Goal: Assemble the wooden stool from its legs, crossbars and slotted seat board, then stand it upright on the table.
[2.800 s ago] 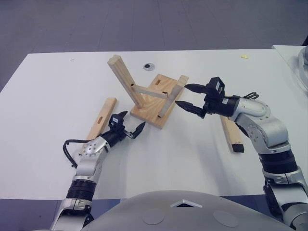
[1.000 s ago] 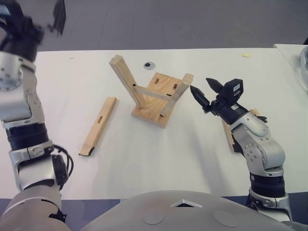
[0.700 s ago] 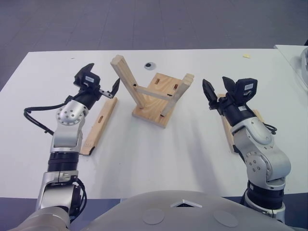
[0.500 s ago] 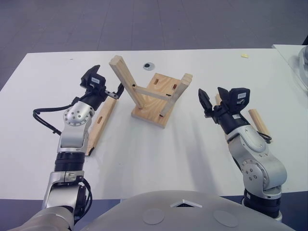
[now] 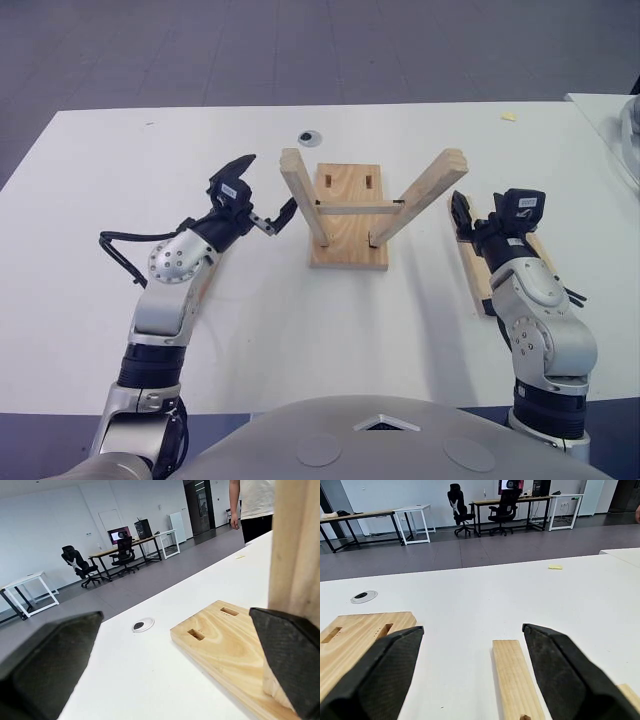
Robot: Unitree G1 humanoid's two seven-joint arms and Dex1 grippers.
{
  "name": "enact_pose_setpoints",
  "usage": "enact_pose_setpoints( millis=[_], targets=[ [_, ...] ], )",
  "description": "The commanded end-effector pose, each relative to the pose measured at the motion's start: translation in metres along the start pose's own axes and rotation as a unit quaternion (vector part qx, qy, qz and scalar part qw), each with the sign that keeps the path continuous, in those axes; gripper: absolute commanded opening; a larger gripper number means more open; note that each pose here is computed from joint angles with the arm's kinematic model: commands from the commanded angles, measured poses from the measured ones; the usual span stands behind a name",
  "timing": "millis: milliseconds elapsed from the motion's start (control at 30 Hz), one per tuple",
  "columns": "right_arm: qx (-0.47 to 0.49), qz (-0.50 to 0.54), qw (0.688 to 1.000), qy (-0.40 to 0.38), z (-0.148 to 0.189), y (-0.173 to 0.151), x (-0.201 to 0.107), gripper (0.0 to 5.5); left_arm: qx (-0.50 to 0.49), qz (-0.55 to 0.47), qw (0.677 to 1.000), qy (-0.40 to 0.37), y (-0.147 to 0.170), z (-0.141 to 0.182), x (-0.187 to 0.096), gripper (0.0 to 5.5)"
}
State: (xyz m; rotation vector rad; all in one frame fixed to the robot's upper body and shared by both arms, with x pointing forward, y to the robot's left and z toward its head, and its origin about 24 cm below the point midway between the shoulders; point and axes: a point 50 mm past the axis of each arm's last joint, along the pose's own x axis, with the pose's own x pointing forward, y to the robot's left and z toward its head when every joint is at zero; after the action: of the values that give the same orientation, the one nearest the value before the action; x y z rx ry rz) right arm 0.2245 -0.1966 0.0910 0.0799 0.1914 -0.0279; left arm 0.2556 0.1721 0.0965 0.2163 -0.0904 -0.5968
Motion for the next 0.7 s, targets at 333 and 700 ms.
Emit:
enact_pose_setpoints(
  millis=[333, 700],
  targets=[
    [-0.018, -0.019, 0.998, -0.055, 0.02, -0.009, -0.007, 3.7, -0.017, 0.24, 0.968, 0.07, 0.033, -0.01, -0.037, 5.4],
    [0.092, 0.278, 0.954, -0.068, 0.045, 0.095, -0.017, 3.7, -0.125, -0.145, 0.981, -0.034, -0.108, 0.058, 0.043, 5.4]
  ],
)
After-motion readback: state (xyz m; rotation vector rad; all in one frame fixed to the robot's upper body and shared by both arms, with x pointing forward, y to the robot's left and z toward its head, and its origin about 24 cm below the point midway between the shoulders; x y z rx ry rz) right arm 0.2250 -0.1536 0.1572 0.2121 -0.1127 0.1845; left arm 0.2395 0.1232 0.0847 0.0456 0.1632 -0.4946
